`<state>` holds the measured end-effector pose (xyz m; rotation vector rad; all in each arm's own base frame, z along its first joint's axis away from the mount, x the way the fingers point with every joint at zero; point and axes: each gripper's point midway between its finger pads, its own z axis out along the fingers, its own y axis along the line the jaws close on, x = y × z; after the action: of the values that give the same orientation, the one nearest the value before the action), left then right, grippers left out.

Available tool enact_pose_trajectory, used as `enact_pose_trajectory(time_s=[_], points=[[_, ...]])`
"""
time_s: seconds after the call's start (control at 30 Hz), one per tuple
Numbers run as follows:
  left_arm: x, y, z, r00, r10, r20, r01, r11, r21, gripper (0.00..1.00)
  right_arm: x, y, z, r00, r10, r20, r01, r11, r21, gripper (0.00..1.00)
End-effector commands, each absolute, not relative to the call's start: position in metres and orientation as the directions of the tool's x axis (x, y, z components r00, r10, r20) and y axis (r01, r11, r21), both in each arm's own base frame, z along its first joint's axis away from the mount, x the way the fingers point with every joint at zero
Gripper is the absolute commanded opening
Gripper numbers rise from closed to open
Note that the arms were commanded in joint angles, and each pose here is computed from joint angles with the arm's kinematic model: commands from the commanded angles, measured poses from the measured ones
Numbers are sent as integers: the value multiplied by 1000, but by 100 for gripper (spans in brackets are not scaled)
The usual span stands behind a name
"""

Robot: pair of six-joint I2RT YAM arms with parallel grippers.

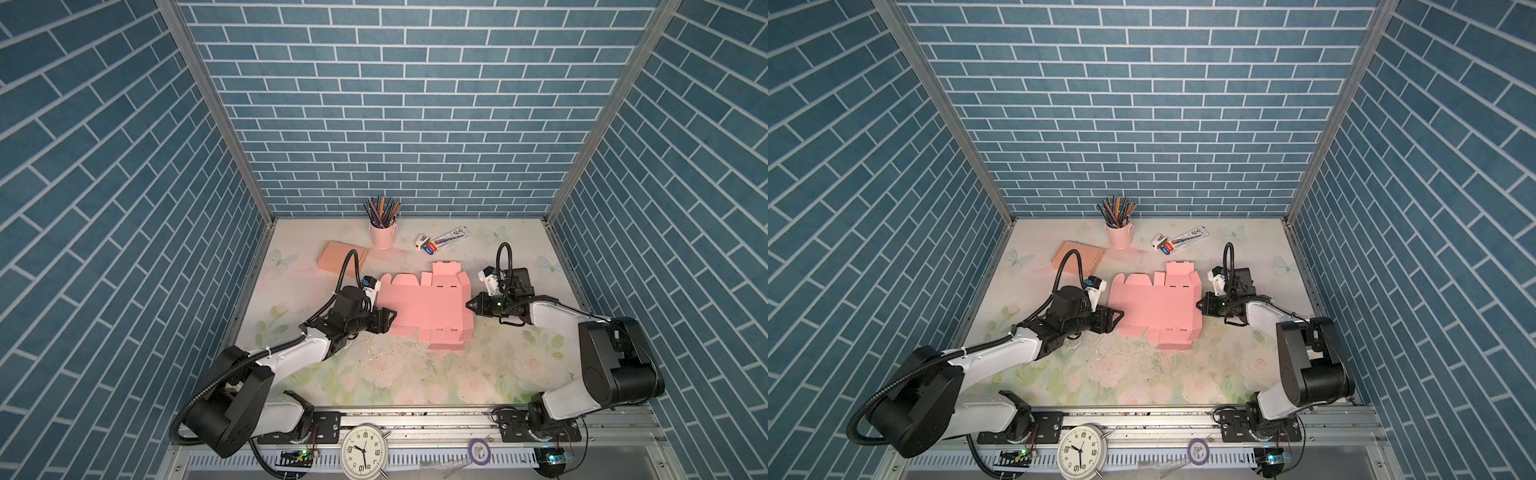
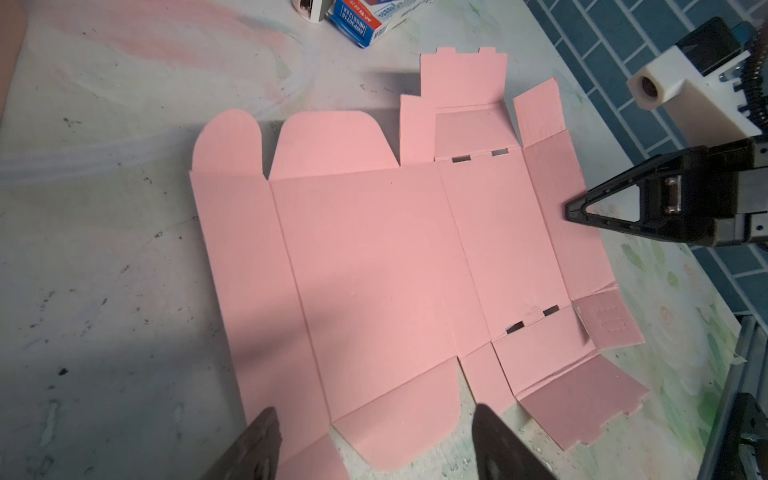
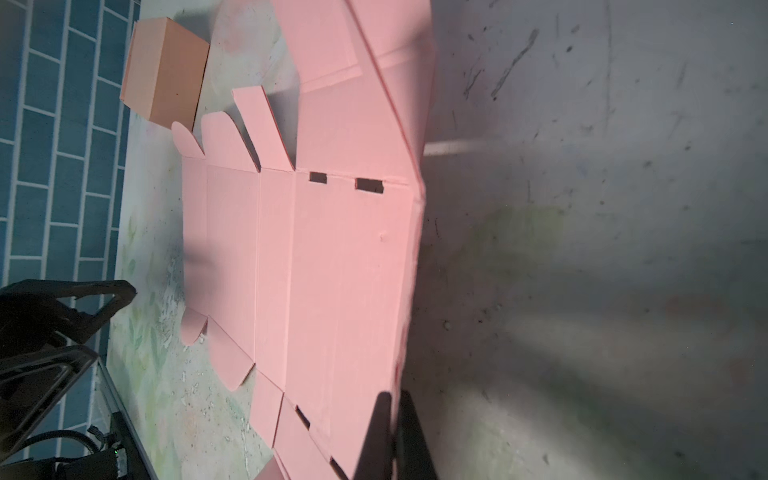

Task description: Fold the paper box

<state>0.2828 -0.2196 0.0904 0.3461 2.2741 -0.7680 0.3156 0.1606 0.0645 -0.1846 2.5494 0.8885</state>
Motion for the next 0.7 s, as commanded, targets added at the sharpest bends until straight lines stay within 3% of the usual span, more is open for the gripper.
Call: enact_pose_trajectory(time_s=[0.0, 0.27, 0.67], points=[[272, -217, 77, -754, 29, -656, 422, 787, -450, 74, 296, 147, 59, -907, -108, -407, -309, 827, 470, 1], [275, -221, 63, -771, 23, -637, 410, 782, -469, 74, 314, 156, 53, -909, -91, -407, -307, 807, 504, 4], [289, -218, 40, -791, 37, -611, 366, 829, -424, 73, 318, 162, 37, -920, -49, -388, -273, 789, 550, 21]])
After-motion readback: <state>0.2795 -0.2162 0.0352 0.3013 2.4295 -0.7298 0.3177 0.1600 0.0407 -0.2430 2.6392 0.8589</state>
